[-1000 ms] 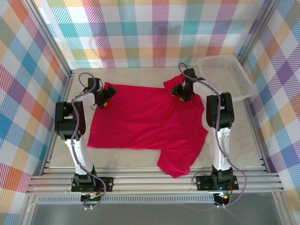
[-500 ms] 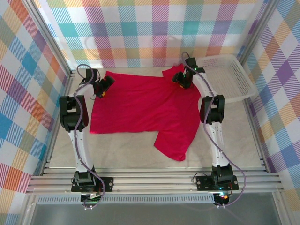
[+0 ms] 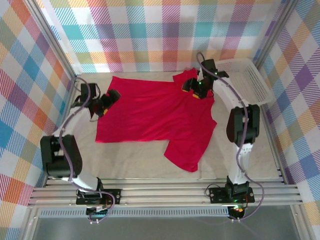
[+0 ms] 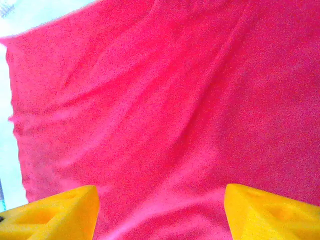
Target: Fold the inside-out t-shirt
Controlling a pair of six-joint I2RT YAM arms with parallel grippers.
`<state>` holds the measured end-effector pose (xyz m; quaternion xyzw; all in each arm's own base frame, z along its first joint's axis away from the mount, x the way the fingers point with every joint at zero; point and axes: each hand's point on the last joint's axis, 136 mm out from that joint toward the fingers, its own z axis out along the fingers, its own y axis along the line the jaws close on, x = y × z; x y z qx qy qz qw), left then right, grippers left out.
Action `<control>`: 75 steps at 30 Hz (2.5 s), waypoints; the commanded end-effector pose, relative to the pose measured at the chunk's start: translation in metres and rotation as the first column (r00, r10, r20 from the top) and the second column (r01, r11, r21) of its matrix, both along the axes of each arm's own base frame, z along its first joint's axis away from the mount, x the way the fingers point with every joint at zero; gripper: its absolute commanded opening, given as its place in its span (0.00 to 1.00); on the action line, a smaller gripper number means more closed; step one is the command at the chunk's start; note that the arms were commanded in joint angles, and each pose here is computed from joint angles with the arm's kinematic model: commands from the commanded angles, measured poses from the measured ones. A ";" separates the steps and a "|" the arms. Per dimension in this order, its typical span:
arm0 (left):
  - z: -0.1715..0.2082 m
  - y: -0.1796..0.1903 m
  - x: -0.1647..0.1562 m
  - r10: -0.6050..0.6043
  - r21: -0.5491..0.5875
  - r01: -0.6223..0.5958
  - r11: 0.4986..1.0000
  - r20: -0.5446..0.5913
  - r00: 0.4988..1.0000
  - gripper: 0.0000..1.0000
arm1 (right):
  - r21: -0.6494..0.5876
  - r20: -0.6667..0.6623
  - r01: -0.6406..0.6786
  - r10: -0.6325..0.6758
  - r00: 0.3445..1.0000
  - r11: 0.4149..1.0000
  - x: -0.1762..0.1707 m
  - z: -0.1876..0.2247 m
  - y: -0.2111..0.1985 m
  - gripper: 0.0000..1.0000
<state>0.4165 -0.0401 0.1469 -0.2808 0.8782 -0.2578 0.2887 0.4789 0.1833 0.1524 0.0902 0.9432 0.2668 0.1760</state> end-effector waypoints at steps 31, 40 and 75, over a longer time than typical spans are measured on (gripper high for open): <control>-0.042 0.088 -0.154 0.344 0.228 -0.306 0.924 -0.155 0.926 0.77 | -0.116 -0.205 0.002 -0.026 0.978 0.993 -0.232 -0.059 -0.051 0.69; -0.093 0.088 -0.158 0.339 0.247 -0.268 0.931 -0.316 0.886 0.58 | -0.150 -0.210 -0.017 -0.016 0.978 0.988 -0.284 -0.070 -0.051 0.59; -0.086 0.110 -0.116 0.400 0.209 -0.354 0.912 -0.259 0.879 0.00 | -0.105 -0.383 -0.030 -0.013 0.924 0.994 -0.366 -0.127 -0.035 0.37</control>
